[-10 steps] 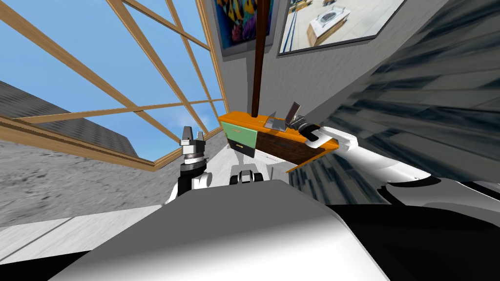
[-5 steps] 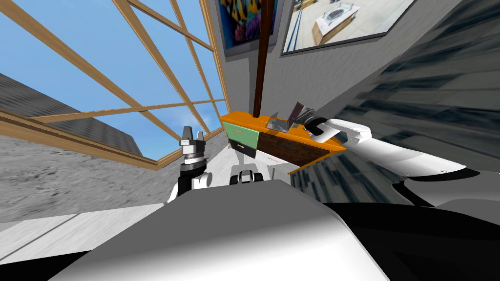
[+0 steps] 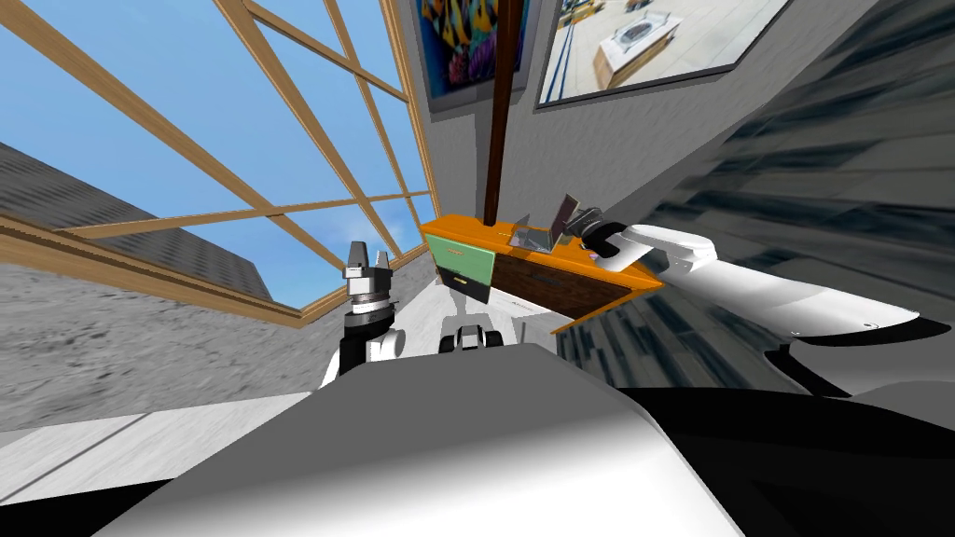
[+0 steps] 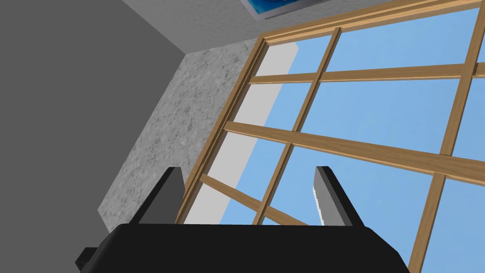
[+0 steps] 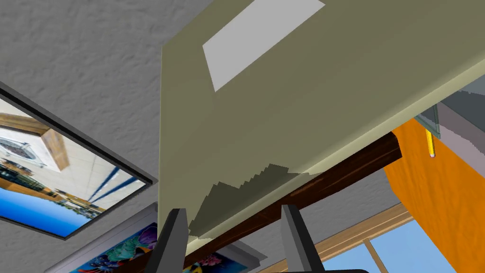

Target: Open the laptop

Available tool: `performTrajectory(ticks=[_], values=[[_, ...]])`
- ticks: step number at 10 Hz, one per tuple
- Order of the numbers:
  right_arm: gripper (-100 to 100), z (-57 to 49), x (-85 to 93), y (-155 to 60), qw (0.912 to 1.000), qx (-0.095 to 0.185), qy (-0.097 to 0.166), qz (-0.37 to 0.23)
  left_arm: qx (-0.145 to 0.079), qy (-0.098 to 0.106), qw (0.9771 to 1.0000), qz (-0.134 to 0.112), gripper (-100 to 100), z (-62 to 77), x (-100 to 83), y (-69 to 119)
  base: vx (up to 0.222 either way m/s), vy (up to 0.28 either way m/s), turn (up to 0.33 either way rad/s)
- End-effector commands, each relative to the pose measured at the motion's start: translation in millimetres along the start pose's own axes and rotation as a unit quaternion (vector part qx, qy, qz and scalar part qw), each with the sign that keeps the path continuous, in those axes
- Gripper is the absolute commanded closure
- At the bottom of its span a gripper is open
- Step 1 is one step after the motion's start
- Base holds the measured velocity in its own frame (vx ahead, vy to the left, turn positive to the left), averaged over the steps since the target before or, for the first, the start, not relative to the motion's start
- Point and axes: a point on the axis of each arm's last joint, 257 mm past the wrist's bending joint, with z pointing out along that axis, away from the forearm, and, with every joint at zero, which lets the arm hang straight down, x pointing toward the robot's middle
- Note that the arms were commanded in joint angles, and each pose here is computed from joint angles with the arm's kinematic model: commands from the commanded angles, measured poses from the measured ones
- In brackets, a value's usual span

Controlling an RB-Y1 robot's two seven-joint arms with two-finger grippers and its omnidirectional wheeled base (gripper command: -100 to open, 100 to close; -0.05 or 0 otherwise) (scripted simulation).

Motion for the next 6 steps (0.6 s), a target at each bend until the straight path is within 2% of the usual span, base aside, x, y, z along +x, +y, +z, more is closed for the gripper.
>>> performTrajectory(ticks=[1, 6], values=[[100, -6.4, -4.3, 7.0, 0.9982, -0.018, 0.006, -0.056, 0.0, 0.0, 1.0, 0.0, 0, 0.0, 0.0, 0.0, 0.093, 0.057, -0.068], [100, -18.6, -15.0, 24.5, 0.9873, -0.056, 0.013, -0.148, 0.0, 0.0, 1.0, 0.0, 0, 0.0, 0.0, 0.0, 0.08, 0.053, -0.048]])
